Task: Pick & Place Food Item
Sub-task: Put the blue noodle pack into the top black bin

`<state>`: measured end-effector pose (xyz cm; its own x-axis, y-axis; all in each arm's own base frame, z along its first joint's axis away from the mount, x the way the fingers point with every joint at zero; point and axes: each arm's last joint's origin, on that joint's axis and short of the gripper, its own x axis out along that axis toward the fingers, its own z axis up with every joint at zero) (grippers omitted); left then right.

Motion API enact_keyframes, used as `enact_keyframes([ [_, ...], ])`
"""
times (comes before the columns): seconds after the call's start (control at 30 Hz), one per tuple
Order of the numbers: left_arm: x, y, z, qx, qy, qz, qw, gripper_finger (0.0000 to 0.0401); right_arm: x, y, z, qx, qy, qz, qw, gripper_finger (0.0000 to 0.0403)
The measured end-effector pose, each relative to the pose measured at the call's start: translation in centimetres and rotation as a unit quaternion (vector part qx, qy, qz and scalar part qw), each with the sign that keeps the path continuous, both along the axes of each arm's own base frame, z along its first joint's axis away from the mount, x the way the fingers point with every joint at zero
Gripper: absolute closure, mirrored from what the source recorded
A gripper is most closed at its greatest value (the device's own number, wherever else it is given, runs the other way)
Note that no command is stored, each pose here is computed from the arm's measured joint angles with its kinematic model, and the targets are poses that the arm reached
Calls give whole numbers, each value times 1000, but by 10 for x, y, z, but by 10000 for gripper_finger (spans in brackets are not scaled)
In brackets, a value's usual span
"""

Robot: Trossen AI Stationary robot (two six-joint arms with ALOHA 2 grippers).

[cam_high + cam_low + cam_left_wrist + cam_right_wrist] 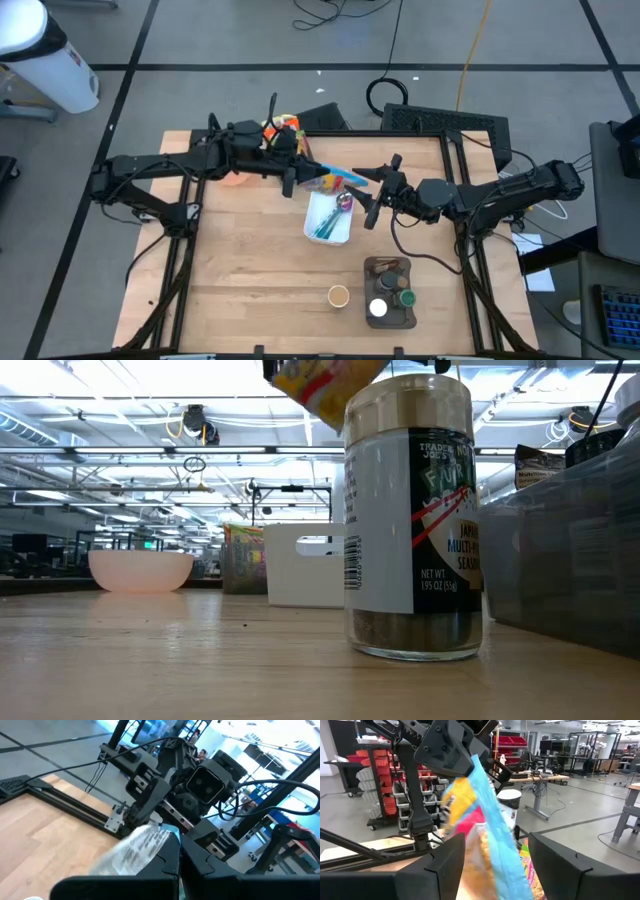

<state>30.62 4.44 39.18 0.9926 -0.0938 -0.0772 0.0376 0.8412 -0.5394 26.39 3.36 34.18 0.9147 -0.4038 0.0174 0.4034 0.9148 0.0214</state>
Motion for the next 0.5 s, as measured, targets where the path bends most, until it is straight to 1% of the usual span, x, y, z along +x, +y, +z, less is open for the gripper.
enact_keyframes([
  [0.2,0,0,-1,4,4,-2,1000,401,0,0,0,4,-2,1,1000,193],
  [0.27,0,0,-1,7,3,-2,1000,401,0,0,0,4,-2,1,1000,199],
  [0.37,0,0,-1,8,3,-2,1000,401,0,0,0,4,-2,2,1000,220],
  [0.5,0,0,-1,8,6,-2,1000,401,0,0,0,4,-2,3,1000,261],
])
